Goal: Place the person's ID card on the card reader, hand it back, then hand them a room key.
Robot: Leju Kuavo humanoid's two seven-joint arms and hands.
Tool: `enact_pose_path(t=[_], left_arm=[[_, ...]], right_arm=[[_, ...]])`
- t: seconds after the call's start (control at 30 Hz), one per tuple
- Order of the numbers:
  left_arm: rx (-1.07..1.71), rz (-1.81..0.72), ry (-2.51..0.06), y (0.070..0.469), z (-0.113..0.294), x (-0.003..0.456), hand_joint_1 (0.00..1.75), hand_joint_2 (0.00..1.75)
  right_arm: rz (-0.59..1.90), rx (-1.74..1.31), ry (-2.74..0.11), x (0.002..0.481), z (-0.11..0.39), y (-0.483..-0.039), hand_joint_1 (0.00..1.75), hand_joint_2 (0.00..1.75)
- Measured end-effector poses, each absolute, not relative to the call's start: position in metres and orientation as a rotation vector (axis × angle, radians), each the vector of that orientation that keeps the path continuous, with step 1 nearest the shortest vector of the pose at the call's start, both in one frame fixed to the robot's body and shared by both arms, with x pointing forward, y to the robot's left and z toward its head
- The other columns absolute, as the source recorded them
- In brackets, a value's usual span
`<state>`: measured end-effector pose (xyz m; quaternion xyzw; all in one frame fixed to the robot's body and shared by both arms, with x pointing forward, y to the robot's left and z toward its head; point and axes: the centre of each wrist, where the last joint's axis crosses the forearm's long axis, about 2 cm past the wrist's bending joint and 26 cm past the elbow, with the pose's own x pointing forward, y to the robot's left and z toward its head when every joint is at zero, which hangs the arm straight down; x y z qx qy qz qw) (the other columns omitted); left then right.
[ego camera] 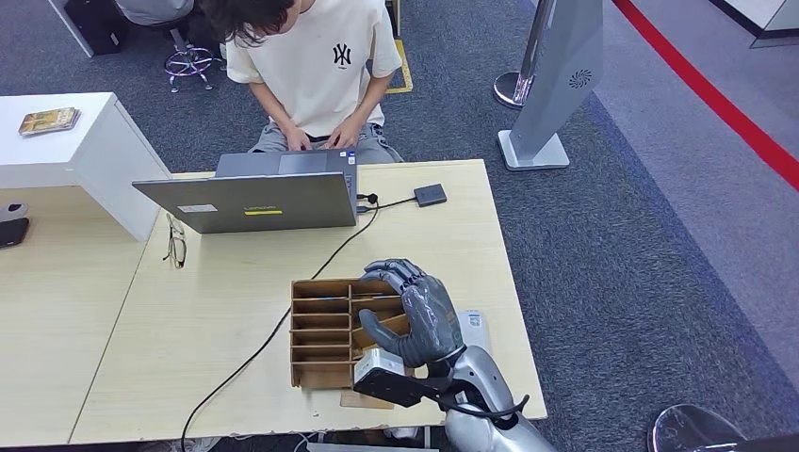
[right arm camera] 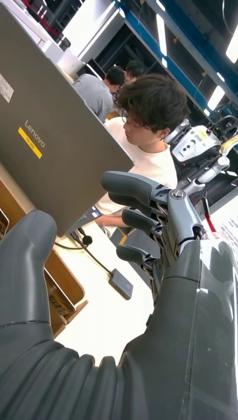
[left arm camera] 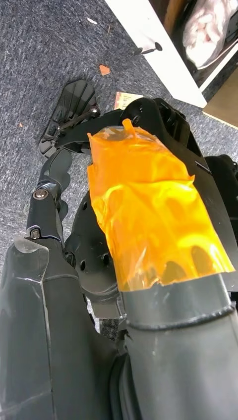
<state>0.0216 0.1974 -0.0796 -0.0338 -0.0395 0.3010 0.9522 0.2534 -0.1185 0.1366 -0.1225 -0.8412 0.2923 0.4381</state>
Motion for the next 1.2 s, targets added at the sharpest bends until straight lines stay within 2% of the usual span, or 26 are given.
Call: enact_pose_path(t=[0.37, 0.57, 1.0, 1.2], left_arm=[[-0.064, 0.588, -0.086, 0.199, -0.08, 0.02, 0.0, 0.0], [-0.063, 0.586, -0.086, 0.2, -0.08, 0.019, 0.0, 0.0], [-0.063, 0.583, -0.085, 0.2, -0.08, 0.018, 0.0, 0.0], [-0.062, 0.578, -0.087, 0.201, -0.081, 0.017, 0.0, 0.0]], right_arm=[[0.756, -0.367, -2.064, 0.256, 0.131, -0.119, 0.74, 1.75], [0.781, -0.429, -2.051, 0.258, 0.128, -0.119, 0.86, 1.75], [0.825, -0.497, -2.01, 0.258, 0.12, -0.12, 0.73, 1.75], [0.843, -0.515, -1.995, 0.258, 0.117, -0.121, 0.75, 1.75]])
